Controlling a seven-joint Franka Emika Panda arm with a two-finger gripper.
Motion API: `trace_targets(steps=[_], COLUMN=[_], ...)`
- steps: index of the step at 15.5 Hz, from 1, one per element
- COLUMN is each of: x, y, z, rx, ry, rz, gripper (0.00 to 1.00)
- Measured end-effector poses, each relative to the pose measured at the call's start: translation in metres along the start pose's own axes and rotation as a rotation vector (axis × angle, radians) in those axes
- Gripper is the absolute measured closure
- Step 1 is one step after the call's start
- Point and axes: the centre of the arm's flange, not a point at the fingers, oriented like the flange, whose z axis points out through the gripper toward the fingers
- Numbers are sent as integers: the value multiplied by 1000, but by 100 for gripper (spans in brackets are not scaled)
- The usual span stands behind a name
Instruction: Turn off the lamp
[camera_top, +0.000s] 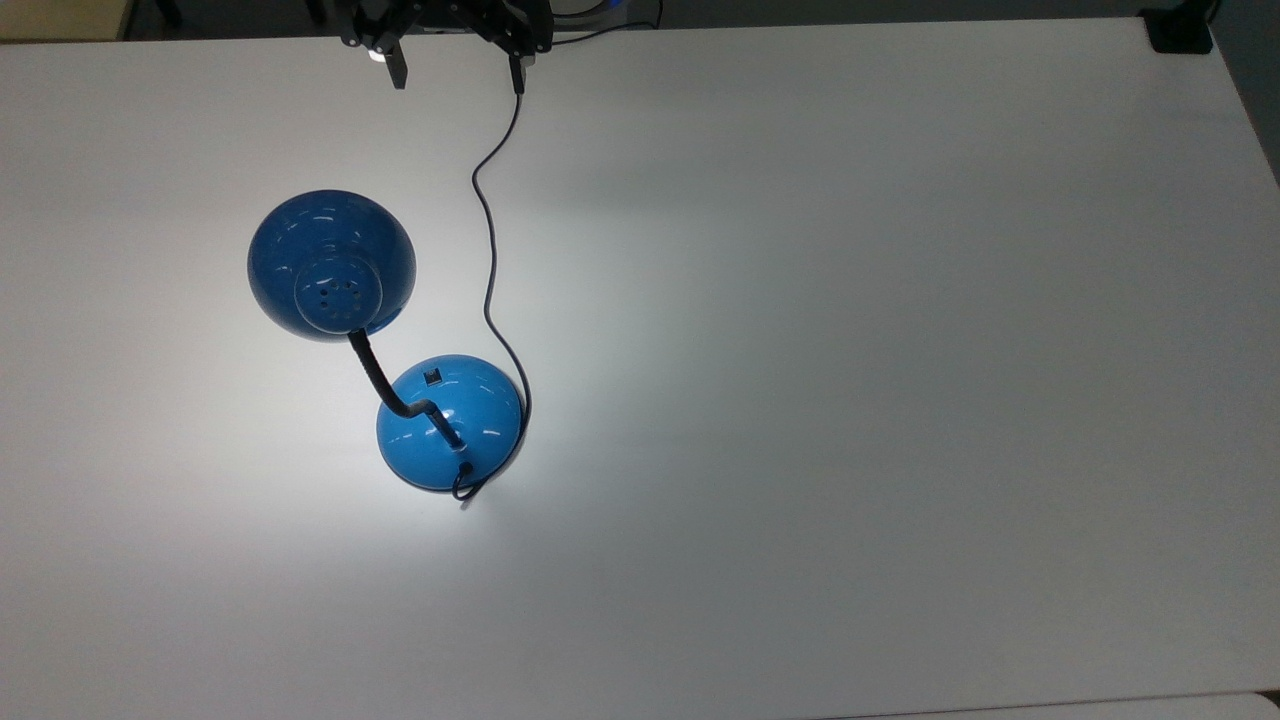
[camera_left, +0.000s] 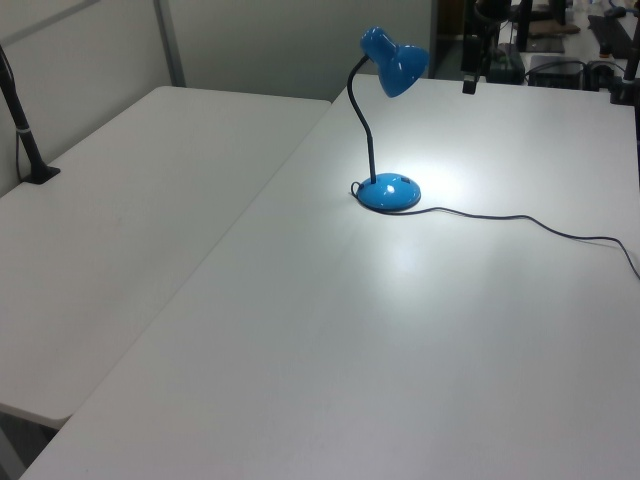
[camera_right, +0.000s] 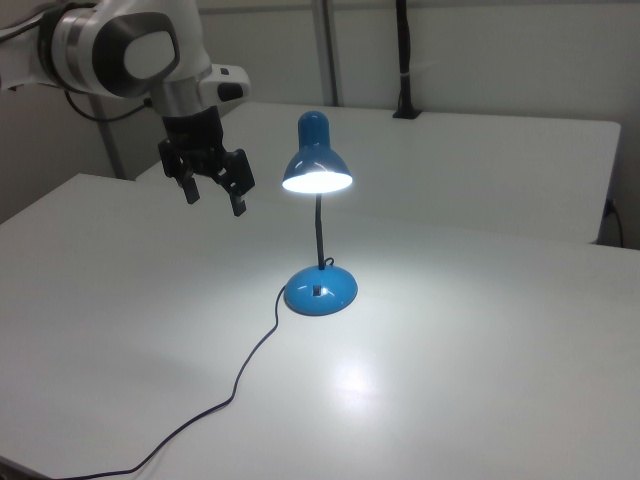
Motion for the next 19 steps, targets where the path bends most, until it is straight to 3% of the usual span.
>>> trace_targets(steps=[5,10,14,17,19], x=[0,-8,-10,-1,3], y=[0,12,32,55,65], z=[0,10,44,96,130], rx=[-1,-12,-49,-77,-88], ry=[0,-83,-124,-26,39], rz=[-6,-310,-352,-329,-317], gripper=[0,0,0,7,25])
